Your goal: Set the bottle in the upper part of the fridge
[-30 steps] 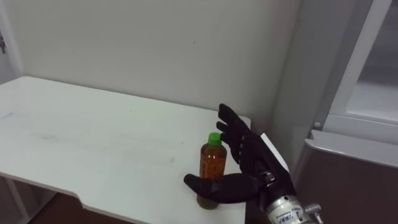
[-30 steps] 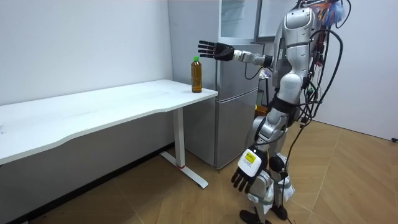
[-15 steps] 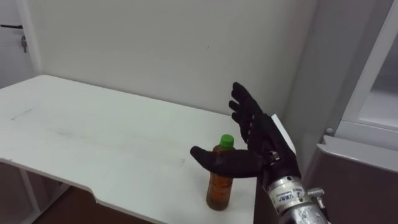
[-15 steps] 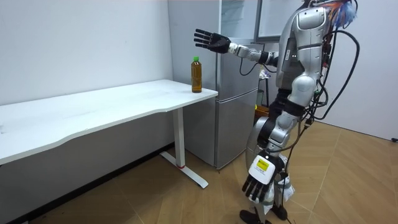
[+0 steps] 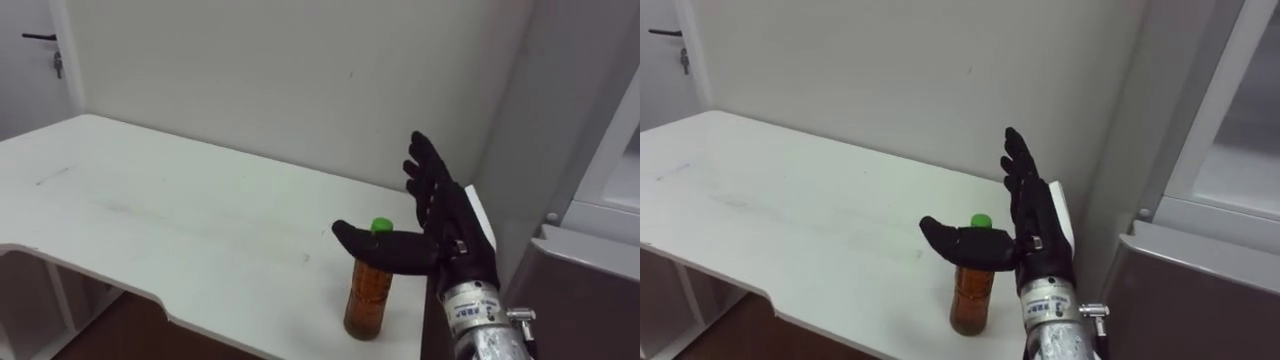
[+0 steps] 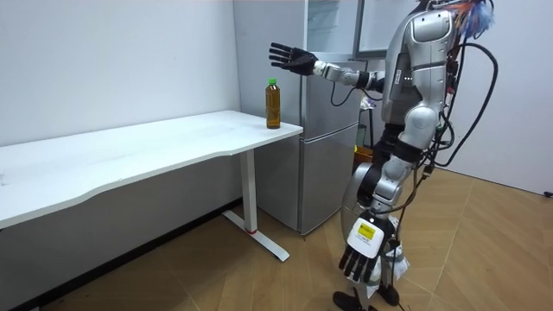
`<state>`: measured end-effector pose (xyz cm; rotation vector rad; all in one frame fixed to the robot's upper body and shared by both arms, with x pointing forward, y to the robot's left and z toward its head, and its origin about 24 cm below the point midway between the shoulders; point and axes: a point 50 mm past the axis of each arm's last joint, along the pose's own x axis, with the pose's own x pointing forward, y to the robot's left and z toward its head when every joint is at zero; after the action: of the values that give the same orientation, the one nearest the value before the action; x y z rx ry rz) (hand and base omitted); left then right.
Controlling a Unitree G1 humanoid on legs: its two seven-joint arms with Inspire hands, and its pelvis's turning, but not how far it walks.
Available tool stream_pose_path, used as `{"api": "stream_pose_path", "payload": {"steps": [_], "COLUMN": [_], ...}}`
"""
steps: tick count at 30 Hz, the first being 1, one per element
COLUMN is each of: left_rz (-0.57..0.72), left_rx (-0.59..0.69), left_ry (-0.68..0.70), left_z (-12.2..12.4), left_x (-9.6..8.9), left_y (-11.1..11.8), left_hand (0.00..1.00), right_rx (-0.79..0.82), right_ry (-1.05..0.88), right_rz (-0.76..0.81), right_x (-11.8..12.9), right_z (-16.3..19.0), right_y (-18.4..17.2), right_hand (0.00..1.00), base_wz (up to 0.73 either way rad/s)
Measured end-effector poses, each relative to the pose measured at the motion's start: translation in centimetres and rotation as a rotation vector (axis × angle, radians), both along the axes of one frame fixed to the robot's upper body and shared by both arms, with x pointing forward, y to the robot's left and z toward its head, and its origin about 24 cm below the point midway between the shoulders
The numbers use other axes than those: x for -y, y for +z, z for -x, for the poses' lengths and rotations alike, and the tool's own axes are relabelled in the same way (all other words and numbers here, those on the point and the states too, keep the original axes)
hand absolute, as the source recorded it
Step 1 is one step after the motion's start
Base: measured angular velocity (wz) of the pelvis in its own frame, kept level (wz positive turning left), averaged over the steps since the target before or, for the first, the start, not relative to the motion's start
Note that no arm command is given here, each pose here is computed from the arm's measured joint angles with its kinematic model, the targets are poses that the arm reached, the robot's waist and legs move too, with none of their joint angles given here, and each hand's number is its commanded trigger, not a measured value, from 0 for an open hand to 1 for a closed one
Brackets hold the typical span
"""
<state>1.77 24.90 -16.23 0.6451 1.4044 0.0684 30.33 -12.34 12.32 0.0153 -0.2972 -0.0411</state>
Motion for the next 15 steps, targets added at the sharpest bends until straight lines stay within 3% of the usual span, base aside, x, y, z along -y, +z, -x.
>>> {"api": "stream_pose_path", "payload": {"steps": [15], "left_rz": [-0.007], "left_rx": [0.046], "left_ry": [0.006], "left_z": [-0.5], "left_x": [0.6], "left_y": [0.2], "left_hand": [0.00], "right_rx": [-0.040], "right_ry": [-0.204], "right_rz": [0.047], "right_x": [1.3], "right_z": [-0.7], "right_y": [-1.0], "right_hand": [0.00], "base_wz": [0.01]}}
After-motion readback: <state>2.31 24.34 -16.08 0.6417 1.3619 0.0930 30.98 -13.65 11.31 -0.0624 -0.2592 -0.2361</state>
